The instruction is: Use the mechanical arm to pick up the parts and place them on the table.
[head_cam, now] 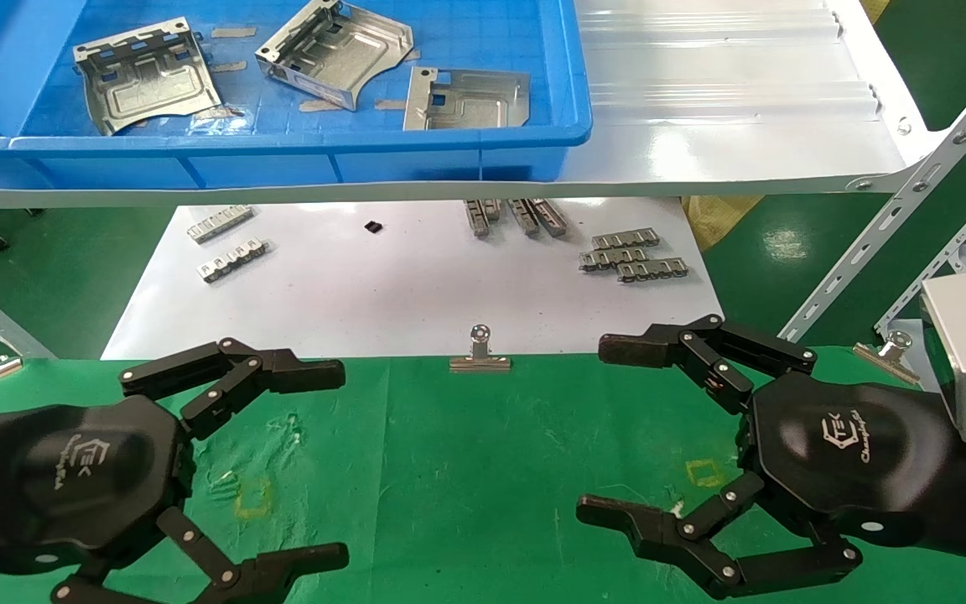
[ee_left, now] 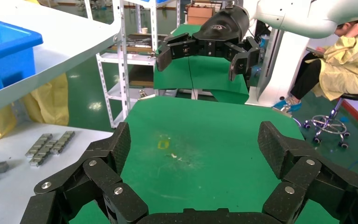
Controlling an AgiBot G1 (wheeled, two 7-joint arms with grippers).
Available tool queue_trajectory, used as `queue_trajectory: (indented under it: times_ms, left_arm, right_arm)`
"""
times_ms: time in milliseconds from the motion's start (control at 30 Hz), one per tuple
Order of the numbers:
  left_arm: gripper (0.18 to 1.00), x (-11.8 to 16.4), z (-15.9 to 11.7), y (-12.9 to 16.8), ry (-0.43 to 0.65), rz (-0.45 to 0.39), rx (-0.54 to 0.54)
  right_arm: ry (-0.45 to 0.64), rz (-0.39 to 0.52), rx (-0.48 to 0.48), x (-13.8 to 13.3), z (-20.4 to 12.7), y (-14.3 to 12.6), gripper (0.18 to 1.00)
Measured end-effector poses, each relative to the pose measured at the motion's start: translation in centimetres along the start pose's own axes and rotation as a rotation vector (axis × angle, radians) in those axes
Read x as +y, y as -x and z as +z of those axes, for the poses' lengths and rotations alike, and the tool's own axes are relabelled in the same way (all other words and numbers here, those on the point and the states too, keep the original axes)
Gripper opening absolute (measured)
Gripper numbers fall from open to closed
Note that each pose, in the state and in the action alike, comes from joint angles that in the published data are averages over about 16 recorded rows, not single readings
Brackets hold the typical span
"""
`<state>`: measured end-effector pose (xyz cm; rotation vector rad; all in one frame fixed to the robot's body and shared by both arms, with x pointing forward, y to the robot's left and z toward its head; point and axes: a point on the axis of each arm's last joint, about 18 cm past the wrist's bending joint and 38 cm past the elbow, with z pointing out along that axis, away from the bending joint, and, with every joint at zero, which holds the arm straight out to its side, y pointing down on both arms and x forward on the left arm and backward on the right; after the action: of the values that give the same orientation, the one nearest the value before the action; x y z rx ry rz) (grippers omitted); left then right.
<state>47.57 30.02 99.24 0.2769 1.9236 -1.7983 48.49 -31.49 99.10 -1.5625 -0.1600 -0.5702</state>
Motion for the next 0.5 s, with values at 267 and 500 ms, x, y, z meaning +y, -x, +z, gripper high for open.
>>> queue_trajectory:
  times_ms: [267, 500]
  left_arm:
    - [1.001, 0.0, 0.0, 0.0, 0.0, 0.0, 0.0]
    - [1.001, 0.0, 0.0, 0.0, 0.0, 0.0, 0.0]
  right_arm:
    - [0.0, 0.0, 0.0, 0.0, 0.0, 0.0, 1.0]
    - [0.0, 0.0, 0.0, 0.0, 0.0, 0.0, 0.998]
